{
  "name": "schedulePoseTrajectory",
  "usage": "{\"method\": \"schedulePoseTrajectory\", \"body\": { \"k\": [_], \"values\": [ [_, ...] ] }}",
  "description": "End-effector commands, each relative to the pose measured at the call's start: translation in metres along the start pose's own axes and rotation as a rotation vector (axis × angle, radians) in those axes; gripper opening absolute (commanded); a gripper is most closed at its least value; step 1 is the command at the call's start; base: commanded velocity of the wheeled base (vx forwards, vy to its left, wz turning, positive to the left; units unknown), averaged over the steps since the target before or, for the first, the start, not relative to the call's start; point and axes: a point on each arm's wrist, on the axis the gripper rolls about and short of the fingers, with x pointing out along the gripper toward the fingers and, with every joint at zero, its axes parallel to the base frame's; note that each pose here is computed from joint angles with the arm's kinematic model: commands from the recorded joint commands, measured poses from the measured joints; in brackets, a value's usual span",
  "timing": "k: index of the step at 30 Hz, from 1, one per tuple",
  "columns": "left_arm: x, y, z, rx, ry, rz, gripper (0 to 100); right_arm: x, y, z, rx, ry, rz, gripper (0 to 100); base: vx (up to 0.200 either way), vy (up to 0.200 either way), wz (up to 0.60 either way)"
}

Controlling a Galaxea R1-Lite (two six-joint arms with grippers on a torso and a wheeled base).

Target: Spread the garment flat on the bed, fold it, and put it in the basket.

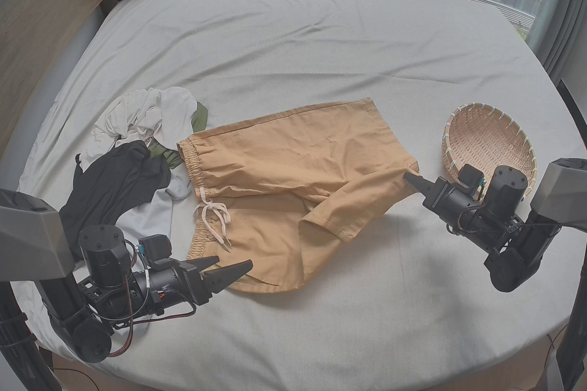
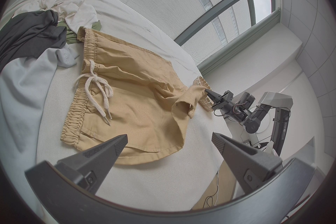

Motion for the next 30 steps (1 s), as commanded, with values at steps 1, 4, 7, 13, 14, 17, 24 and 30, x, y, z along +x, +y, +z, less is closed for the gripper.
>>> {"method": "schedulePoseTrajectory", "body": {
  "k": [1,4,7,13,14,17,24,30],
  "values": [
    [0.0,0.0,-0.001,-0.002,0.003,0.0,100,-0.003,-0.031,-0.006,0.002,0.027,-0.07,0,0.0,0.0,0.0],
    [-0.001,0.0,-0.001,-0.003,0.005,0.003,100,-0.006,-0.039,-0.004,0.007,0.021,-0.091,0,0.0,0.0,0.0],
    [-0.001,0.0,-0.002,-0.004,0.008,0.003,100,-0.009,-0.04,-0.003,0.01,0.023,-0.1,0,0.0,0.0,0.0],
    [0.0,0.001,-0.002,-0.006,0.011,0.004,100,-0.017,-0.04,-0.011,0.02,0.068,-0.104,100,0.0,0.0,0.0],
    [0.0,0.001,-0.002,-0.005,0.01,0.004,100,-0.018,-0.04,-0.013,0.017,0.073,-0.105,100,0.0,0.0,0.0],
    [0.0,0.0,-0.002,-0.005,0.011,0.002,100,-0.022,-0.04,-0.019,0.029,0.098,-0.119,100,0.0,0.0,0.0],
    [0.0,0.002,-0.004,-0.008,0.016,0.007,100,-0.024,-0.043,-0.034,0.049,0.151,-0.135,100,0.0,0.0,0.0],
    [0.001,0.002,-0.004,-0.008,0.016,0.007,100,-0.012,-0.045,-0.04,0.042,0.157,-0.116,100,0.0,0.0,0.0]
  ]
}}
